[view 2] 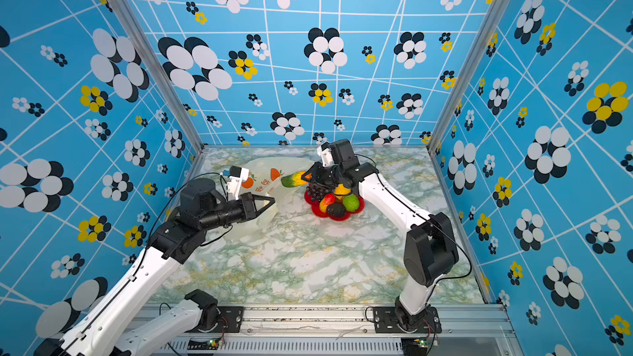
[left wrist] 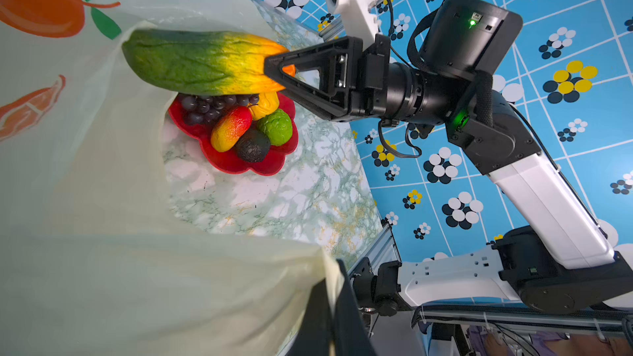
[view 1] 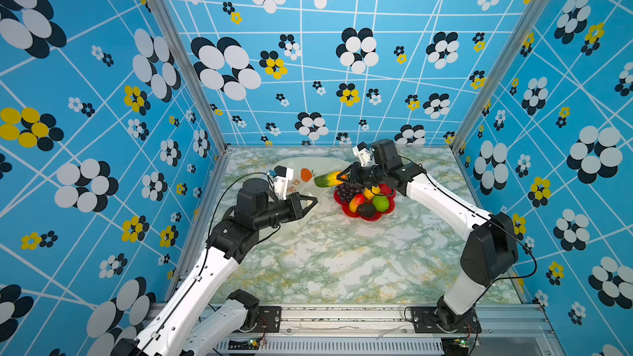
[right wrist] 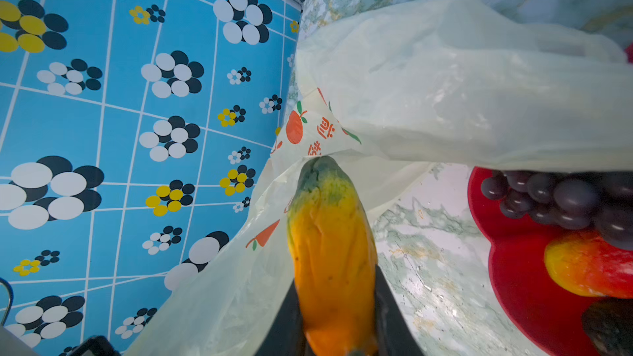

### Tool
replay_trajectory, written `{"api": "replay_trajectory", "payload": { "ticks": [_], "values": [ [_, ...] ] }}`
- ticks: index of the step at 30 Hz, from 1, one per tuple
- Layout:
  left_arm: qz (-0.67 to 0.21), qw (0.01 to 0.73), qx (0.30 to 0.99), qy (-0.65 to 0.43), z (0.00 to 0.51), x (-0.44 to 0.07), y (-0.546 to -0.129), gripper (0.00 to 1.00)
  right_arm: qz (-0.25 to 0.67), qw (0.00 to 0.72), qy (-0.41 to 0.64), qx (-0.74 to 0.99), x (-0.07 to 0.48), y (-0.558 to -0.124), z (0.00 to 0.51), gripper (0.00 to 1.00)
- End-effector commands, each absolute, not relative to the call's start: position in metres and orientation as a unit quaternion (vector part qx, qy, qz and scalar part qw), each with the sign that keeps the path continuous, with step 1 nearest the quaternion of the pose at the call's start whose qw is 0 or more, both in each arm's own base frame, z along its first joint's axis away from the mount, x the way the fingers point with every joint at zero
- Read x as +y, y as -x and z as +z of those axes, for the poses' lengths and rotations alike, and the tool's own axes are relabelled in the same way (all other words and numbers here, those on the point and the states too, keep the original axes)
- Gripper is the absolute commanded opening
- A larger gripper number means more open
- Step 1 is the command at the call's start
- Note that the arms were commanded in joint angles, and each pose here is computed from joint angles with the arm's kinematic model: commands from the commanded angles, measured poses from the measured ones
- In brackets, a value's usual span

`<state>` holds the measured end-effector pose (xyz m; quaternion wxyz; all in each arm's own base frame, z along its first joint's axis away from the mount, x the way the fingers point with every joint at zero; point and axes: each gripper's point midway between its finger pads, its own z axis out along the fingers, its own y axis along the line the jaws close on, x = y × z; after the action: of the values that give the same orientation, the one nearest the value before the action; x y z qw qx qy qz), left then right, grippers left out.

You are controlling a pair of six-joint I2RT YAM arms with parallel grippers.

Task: Place the fruits into the plastic bag
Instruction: 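Push the long fruit into the bag mouth held by the left gripper, then open the right gripper inside the bag and withdraw it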

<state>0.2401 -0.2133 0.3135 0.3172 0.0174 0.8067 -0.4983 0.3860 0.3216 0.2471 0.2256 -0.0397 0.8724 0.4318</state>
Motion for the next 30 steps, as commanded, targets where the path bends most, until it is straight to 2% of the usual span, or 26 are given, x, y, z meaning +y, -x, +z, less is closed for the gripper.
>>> {"api": "replay_trajectory", "payload": {
  "ticks": [1,8,15,20,21,23,30],
  "values": [
    [-0.510,0.336,0.791,-0.045,0.334,-0.217,-0.234,0.00,0.432,0.207,0.042,0.877,0.336,-0.387,0.234,0.00],
    [-0.506,0.348,0.788,-0.043,0.336,-0.216,-0.237,0.00,0.442,0.144,0.088,0.881,0.400,-0.348,0.198,0.00],
    [-0.506,0.340,0.791,-0.048,0.324,-0.219,-0.239,0.00,0.478,0.105,0.140,0.861,0.459,-0.311,0.200,0.01],
    [-0.498,0.345,0.794,-0.050,0.320,-0.215,-0.236,0.00,0.509,0.076,0.130,0.848,0.475,-0.302,0.191,0.41],
    [-0.496,0.345,0.795,-0.051,0.319,-0.215,-0.235,0.00,0.509,0.077,0.130,0.848,0.475,-0.303,0.191,0.45],
    [-0.491,0.347,0.797,-0.053,0.319,-0.213,-0.234,0.00,0.504,0.083,0.132,0.849,0.472,-0.303,0.192,0.51],
    [-0.483,0.357,0.798,-0.045,0.317,-0.206,-0.236,0.00,0.486,0.094,0.142,0.857,0.464,-0.301,0.191,0.55]
  ]
}}
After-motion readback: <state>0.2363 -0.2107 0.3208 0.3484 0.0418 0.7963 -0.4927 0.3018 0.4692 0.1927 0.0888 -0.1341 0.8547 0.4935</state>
